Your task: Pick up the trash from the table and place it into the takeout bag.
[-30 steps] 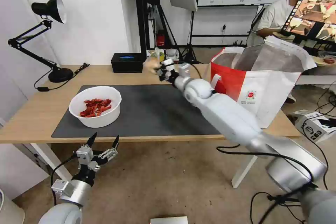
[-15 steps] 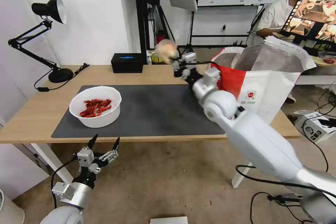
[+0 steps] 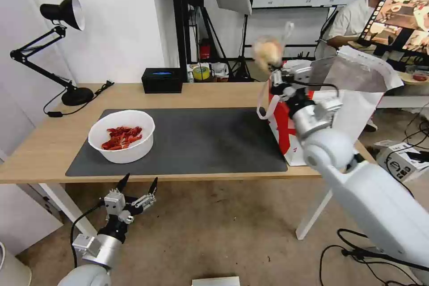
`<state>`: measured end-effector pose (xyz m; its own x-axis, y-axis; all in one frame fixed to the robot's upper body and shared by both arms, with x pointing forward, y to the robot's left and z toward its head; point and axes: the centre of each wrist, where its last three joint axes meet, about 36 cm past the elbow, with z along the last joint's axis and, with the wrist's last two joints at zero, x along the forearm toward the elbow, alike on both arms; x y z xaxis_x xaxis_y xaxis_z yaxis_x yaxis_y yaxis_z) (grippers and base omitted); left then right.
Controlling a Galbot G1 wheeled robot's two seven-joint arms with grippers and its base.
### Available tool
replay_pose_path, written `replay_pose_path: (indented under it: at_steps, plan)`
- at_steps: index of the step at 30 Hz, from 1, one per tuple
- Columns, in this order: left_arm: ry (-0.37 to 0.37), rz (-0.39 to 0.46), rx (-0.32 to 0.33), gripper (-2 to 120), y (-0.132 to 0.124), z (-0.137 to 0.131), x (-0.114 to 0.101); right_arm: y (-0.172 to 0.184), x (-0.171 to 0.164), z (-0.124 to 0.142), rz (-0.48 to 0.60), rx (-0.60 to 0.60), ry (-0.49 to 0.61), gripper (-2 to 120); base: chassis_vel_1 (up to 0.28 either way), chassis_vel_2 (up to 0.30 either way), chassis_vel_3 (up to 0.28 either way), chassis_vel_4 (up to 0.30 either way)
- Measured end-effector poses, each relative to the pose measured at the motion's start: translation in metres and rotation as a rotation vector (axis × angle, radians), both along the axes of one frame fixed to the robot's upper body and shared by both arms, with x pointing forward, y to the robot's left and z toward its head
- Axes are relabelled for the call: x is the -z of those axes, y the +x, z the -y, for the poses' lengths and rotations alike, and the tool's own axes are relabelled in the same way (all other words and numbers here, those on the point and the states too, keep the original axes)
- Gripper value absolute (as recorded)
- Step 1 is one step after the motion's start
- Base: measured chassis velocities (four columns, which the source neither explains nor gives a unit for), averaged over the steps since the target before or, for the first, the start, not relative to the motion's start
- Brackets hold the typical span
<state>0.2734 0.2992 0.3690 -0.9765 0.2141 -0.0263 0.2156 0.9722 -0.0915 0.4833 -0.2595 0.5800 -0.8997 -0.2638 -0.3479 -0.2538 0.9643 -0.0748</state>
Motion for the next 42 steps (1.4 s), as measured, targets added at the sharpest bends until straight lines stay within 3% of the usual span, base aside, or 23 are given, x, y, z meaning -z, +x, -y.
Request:
replay_pose_path:
  at_steps: [16, 26, 31, 33, 38, 42]
  plan:
    - [-0.004, 0.001, 0.015, 100, 0.000, 0.003, 0.000, 0.006, -0.010, 0.044, -0.020, 0.125, -0.012, 2, 0.000, 0.000, 0.000, 0.000]
    - [-0.003, 0.001, 0.015, 100, 0.002, 0.003, 0.000, 0.013, -0.007, 0.053, -0.059, 0.226, -0.002, 2, 0.000, 0.000, 0.000, 0.000]
    - [-0.001, 0.001, 0.021, 100, 0.002, 0.002, 0.000, 0.015, -0.007, 0.056, -0.070, 0.298, 0.018, 18, 0.000, 0.000, 0.000, 0.000]
    - [-0.001, 0.001, 0.021, 100, 0.002, 0.002, 0.000, 0.015, -0.007, 0.056, -0.070, 0.301, 0.018, 20, 0.000, 0.000, 0.000, 0.000]
    - [0.000, 0.004, 0.036, 100, 0.003, 0.001, 0.000, 0.016, -0.008, 0.056, -0.080, 0.316, 0.018, 45, 0.000, 0.000, 0.000, 0.000]
    - [0.000, 0.003, 0.036, 100, 0.002, 0.001, 0.000, 0.016, -0.009, 0.056, -0.079, 0.319, 0.018, 54, 0.000, 0.000, 0.000, 0.000]
